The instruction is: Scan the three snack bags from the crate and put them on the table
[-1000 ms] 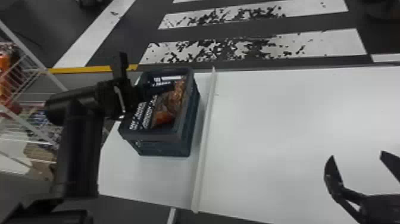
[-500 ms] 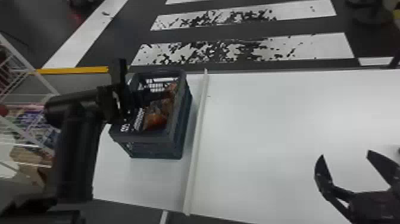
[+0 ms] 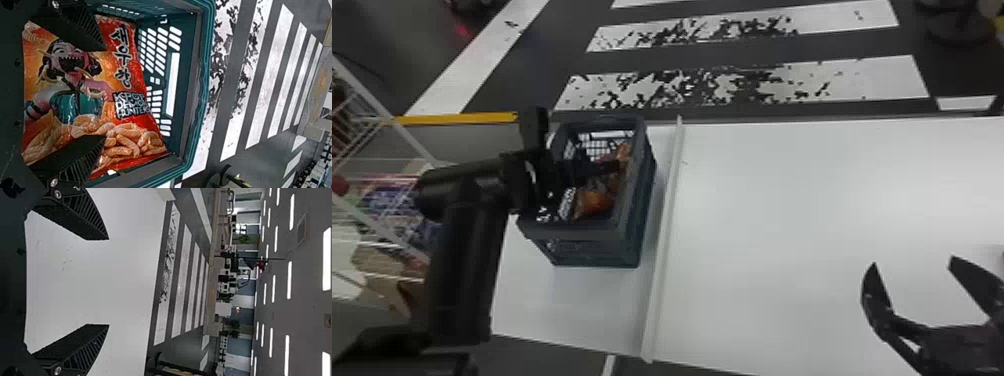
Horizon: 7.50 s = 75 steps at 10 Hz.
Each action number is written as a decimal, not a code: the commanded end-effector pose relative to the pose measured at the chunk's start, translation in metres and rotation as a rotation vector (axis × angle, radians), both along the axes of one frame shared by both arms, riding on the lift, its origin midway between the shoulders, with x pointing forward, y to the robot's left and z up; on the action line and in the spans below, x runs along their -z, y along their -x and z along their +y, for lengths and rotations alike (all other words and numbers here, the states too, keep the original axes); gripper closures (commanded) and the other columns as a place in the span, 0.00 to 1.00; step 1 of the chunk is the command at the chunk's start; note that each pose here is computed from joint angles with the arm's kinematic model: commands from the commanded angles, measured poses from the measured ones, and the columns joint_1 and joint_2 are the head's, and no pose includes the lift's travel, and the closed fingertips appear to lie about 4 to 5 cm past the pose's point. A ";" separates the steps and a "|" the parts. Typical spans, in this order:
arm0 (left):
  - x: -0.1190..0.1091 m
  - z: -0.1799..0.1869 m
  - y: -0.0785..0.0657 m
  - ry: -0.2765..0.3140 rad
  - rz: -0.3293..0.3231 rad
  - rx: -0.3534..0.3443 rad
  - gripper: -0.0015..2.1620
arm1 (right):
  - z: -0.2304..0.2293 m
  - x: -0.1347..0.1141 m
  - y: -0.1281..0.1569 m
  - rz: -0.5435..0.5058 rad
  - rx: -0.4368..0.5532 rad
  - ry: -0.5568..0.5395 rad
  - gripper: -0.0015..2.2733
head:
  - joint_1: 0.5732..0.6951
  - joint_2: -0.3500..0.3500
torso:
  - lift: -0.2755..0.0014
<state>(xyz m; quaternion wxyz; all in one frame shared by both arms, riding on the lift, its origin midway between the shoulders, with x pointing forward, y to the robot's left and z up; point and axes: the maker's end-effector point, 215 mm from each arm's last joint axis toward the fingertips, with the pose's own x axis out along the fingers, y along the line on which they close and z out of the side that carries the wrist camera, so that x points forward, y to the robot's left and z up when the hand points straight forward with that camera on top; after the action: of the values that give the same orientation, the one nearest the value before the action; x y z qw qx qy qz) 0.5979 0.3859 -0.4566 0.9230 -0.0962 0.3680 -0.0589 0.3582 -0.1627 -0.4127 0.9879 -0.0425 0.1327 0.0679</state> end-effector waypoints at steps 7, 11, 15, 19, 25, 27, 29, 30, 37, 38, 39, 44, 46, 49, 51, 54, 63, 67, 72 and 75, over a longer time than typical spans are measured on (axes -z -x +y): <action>0.014 0.020 0.012 -0.043 -0.052 0.002 0.98 | 0.003 0.007 0.007 0.026 0.010 -0.048 0.04 | 1.00 0.91 | 0.66; -0.006 0.024 0.031 -0.030 -0.144 -0.011 0.98 | 0.004 0.001 0.014 0.006 0.025 -0.085 0.04 | 1.00 0.91 | 0.66; -0.050 0.040 0.058 -0.067 -0.249 -0.084 0.98 | 0.004 -0.008 0.021 -0.020 0.031 -0.107 0.04 | 1.00 0.96 | 0.66; -0.060 0.040 0.070 -0.073 -0.252 -0.085 0.98 | 0.003 -0.017 0.029 -0.052 0.038 -0.132 0.04 | 1.00 0.98 | 0.66; -0.071 0.051 0.078 -0.128 -0.218 -0.107 0.98 | 0.001 -0.024 0.030 -0.067 0.045 -0.152 0.04 | 1.00 1.00 | 0.66; -0.071 0.047 0.090 -0.123 -0.131 -0.102 0.98 | -0.003 -0.022 0.028 -0.061 0.054 -0.165 0.04 | 1.00 1.00 | 0.66; -0.083 0.043 0.095 -0.125 -0.107 -0.101 0.98 | -0.003 -0.024 0.028 -0.066 0.054 -0.166 0.04 | 1.00 1.00 | 0.66; -0.085 0.040 0.097 -0.133 -0.116 -0.086 0.98 | -0.003 -0.024 0.028 -0.066 0.051 -0.166 0.04 | 1.00 0.99 | 0.66; -0.108 0.058 0.098 -0.240 -0.173 0.130 0.06 | -0.004 -0.026 0.032 -0.088 0.073 -0.188 0.04 | 1.00 1.00 | 0.66; -0.108 0.061 0.097 -0.228 -0.155 0.169 0.06 | -0.004 -0.027 0.033 -0.099 0.081 -0.197 0.04 | 1.00 1.00 | 0.66; -0.109 0.059 0.092 -0.243 -0.137 0.217 0.06 | -0.004 -0.029 0.034 -0.109 0.090 -0.209 0.04 | 1.00 1.00 | 0.66; -0.057 0.010 0.097 -0.228 -0.010 0.437 0.06 | -0.010 -0.050 0.047 -0.180 0.136 -0.256 0.04 | 1.00 0.97 | 0.66; -0.056 0.004 0.085 -0.225 -0.030 0.482 0.06 | -0.012 -0.053 0.048 -0.192 0.153 -0.270 0.04 | 1.00 0.93 | 0.66; -0.075 0.006 0.054 -0.273 -0.062 0.566 0.06 | -0.011 -0.048 0.044 -0.186 0.172 -0.277 0.04 | 1.00 0.90 | 0.66; -0.075 0.012 0.056 -0.271 -0.037 0.612 0.06 | -0.012 -0.042 0.039 -0.166 0.184 -0.270 0.04 | 1.00 0.90 | 0.66; -0.073 0.023 0.069 -0.254 0.007 0.631 0.06 | -0.009 -0.036 0.026 -0.138 0.179 -0.257 0.04 | 1.00 0.91 | 0.66; -0.007 0.017 0.062 -0.310 -0.029 0.702 0.06 | -0.017 -0.035 0.029 -0.129 0.191 -0.253 0.04 | 1.00 0.90 | 0.66; 0.016 0.008 0.048 -0.307 -0.056 0.746 0.06 | -0.014 -0.030 0.031 -0.114 0.184 -0.245 0.04 | 1.00 0.91 | 0.66; 0.015 -0.009 0.049 -0.230 -0.027 0.705 0.99 | -0.028 -0.025 0.031 -0.098 0.206 -0.241 0.04 | 1.00 0.86 | 0.66; -0.002 -0.001 0.063 -0.263 -0.053 0.683 0.99 | -0.028 -0.023 0.031 -0.090 0.204 -0.268 0.04 | 1.00 0.84 | 0.66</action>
<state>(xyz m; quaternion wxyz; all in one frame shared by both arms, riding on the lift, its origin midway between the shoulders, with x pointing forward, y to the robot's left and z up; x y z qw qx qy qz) 0.5390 0.3827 -0.4583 0.8630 0.1434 0.3637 -0.3200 0.3272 -0.1905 -0.3890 0.9919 0.0968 0.0808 -0.0174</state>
